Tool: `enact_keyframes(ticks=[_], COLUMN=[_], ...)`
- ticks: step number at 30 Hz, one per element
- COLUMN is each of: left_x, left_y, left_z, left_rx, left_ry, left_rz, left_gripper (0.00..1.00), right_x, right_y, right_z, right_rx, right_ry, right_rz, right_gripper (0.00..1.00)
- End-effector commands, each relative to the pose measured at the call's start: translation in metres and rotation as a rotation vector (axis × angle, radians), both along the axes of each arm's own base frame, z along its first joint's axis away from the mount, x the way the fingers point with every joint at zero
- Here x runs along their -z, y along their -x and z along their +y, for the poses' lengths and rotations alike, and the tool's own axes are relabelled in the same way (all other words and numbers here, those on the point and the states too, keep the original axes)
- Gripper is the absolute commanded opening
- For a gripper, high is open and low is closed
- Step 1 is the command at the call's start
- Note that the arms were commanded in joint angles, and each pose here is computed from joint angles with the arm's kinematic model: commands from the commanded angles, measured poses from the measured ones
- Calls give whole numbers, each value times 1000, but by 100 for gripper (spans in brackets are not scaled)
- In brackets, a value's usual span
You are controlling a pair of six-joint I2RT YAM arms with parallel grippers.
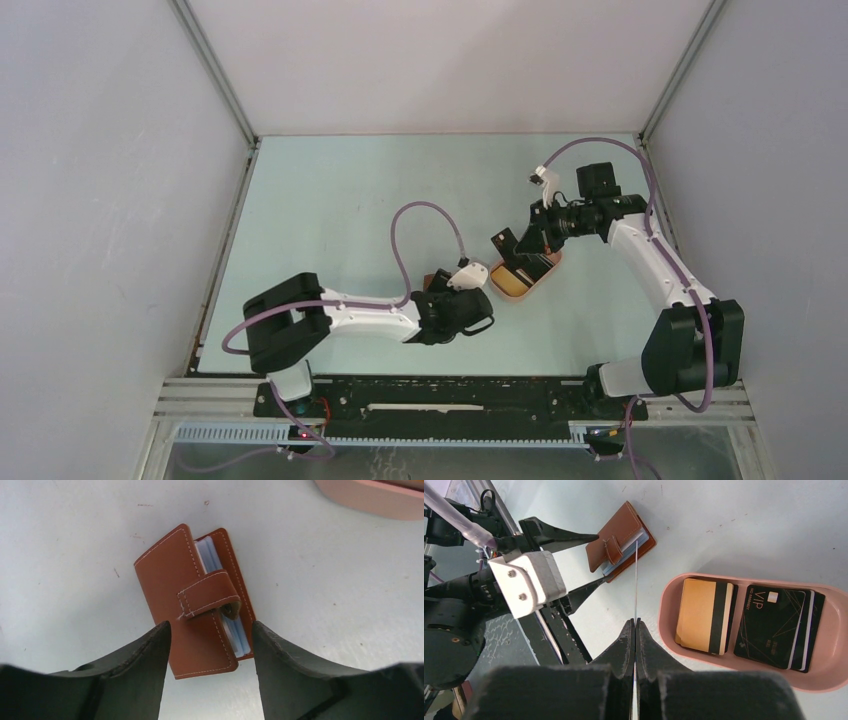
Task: Put the credit cards into the card holder
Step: Insert the credit card into the card holder.
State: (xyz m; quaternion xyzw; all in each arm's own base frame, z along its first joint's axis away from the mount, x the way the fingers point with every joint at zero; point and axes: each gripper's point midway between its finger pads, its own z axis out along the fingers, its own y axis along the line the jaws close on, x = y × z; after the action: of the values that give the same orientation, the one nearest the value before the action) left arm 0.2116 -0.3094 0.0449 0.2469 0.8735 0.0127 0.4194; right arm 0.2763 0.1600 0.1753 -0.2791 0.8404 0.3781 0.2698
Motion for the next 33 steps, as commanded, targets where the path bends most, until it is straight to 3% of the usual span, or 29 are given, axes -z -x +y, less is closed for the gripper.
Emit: enact_keyframes(ticks=[1, 15, 21, 27, 33], left_x=[-15, -27, -34, -41, -54], left_y=[-10, -6, -6, -6, 0], left_z=[3, 25, 33, 41, 37], left_rx=[-61, -124, -144, -166, -154], left_ry=[-33, 40, 91, 177, 404], left_rz=[-56, -88, -106, -120, -101], left_gripper=[61, 33, 2, 0, 0], right_x=[-6, -3, 1, 1, -3], right_y=[-4, 0, 4, 11, 17], right_z=[3, 8, 14, 26, 38], right_rx=[-2, -23, -45, -90, -118], right_ry=[-21, -20, -22, -75, -163], right_rz=[-12, 4, 26, 69, 116], right_gripper=[0, 0, 0, 0, 0])
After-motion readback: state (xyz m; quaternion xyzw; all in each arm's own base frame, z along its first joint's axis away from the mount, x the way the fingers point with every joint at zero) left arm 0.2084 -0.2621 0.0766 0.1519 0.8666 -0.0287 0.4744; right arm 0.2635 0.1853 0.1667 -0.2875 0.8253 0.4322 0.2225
